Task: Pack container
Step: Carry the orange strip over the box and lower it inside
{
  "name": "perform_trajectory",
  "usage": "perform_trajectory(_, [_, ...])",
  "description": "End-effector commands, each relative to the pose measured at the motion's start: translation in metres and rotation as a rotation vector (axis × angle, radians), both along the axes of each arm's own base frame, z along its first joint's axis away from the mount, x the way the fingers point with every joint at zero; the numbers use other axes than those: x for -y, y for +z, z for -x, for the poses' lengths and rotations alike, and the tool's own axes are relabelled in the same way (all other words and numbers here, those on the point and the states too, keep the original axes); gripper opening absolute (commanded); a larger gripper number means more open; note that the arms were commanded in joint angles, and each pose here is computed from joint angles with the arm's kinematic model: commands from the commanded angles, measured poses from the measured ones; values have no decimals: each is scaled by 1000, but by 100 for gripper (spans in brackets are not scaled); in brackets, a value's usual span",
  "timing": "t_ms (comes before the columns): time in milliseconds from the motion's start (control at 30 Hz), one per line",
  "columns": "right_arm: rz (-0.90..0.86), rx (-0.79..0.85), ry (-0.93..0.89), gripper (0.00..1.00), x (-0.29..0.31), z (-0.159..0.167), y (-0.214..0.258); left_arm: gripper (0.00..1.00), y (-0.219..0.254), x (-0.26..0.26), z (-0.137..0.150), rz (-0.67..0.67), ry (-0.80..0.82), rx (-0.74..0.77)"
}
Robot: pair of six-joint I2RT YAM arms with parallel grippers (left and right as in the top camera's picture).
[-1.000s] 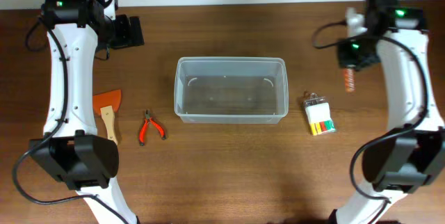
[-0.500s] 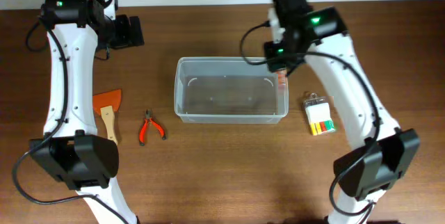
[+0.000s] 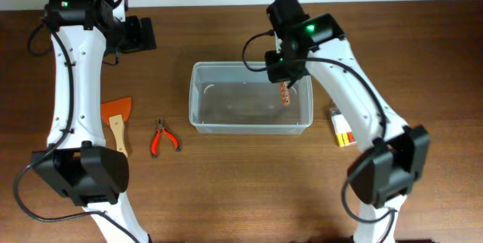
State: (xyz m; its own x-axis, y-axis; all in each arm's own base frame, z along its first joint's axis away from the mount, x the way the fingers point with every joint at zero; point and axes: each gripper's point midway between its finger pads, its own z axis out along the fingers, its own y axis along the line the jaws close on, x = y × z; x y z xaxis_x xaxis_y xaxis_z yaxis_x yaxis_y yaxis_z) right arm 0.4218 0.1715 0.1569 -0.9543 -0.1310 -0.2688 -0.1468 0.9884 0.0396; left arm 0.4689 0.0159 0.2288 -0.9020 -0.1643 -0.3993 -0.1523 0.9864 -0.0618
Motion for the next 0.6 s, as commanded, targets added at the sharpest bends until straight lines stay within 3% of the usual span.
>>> perform_trajectory(0, [16,-29,-20,4,-1,-5,-16,99,8,-2,1,-12,-1,19])
perform_trajectory(567, [76,-167,-20,4,0,-1,-77,99,8,-2,0,-12,-1,19])
